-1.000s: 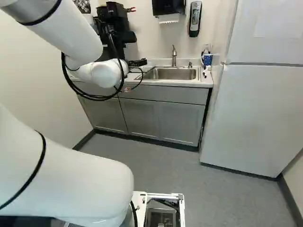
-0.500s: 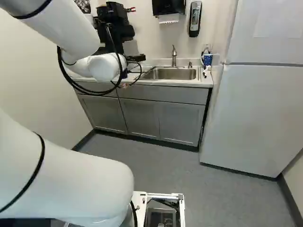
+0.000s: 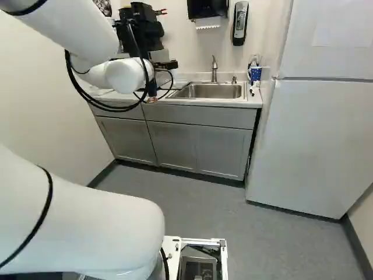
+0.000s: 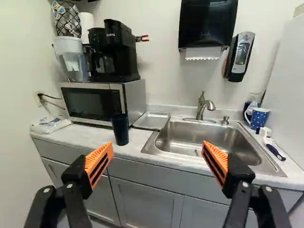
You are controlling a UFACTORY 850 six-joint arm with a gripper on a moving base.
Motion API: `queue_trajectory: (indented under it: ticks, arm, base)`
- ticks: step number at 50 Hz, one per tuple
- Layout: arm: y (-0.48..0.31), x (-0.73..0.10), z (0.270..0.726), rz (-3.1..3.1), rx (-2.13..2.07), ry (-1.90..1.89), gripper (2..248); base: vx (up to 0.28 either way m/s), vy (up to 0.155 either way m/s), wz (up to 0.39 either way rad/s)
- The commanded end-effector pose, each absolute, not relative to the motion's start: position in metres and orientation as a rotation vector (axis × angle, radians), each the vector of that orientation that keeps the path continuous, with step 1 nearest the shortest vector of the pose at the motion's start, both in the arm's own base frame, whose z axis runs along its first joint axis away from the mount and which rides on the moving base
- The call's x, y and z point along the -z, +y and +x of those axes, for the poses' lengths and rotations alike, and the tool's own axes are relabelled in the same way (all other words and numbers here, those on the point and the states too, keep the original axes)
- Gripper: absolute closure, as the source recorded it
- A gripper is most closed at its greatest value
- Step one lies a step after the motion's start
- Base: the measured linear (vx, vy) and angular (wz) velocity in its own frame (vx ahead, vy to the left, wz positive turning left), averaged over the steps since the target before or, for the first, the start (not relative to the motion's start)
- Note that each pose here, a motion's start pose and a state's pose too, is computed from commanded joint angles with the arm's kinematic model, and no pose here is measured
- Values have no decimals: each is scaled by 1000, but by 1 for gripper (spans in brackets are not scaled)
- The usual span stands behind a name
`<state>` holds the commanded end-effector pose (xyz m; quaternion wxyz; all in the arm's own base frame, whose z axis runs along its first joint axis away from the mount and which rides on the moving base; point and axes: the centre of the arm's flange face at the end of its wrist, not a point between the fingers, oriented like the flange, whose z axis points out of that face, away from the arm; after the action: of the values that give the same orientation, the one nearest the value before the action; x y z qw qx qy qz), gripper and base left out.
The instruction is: Rinse the cup and place it in the tray
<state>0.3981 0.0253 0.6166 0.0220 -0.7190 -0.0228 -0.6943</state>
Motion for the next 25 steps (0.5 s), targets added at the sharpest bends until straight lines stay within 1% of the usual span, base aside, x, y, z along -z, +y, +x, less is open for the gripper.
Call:
queue_trajectory:
  ticks: [25]
  arm:
    - [25,-626,398,-2224,2154,-71,3]
  base:
    - [0,0,0]
